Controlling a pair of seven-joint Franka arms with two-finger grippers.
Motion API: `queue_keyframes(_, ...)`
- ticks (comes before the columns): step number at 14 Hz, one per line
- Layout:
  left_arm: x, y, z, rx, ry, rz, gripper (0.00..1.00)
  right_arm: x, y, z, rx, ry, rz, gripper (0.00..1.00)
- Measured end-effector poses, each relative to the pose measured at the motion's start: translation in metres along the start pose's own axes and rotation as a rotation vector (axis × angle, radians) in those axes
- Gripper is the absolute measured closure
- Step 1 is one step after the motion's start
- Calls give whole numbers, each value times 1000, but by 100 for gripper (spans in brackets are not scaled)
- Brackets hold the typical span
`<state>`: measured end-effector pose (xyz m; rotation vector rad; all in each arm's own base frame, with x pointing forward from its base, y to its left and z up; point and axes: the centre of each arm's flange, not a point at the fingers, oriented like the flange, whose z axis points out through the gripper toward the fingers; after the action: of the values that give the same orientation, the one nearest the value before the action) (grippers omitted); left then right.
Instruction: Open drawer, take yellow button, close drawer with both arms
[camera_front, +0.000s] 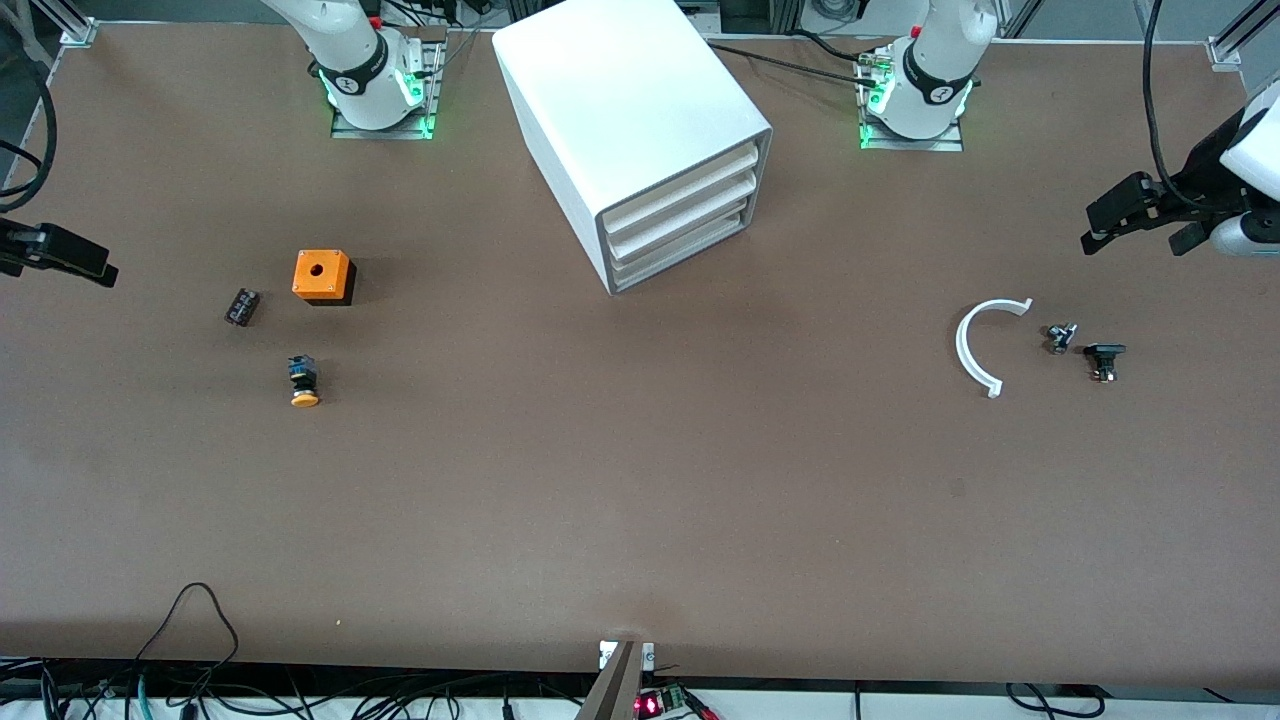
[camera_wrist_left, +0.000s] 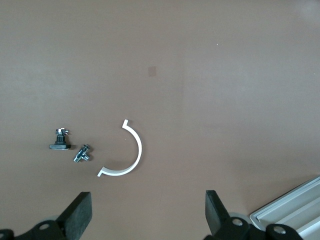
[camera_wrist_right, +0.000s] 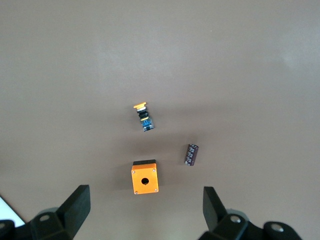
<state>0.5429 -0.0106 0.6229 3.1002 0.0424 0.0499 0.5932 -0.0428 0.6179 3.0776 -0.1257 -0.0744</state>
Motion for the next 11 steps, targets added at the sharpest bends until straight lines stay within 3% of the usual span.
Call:
queue_keyframes(5, -1, 1, 0, 1, -12, 9, 0, -28, 6, 7, 21, 33, -7, 0)
queue_keyframes(11, -2, 2, 0, 1, -13, 11, 0, -39, 6, 11, 29, 35, -11, 0)
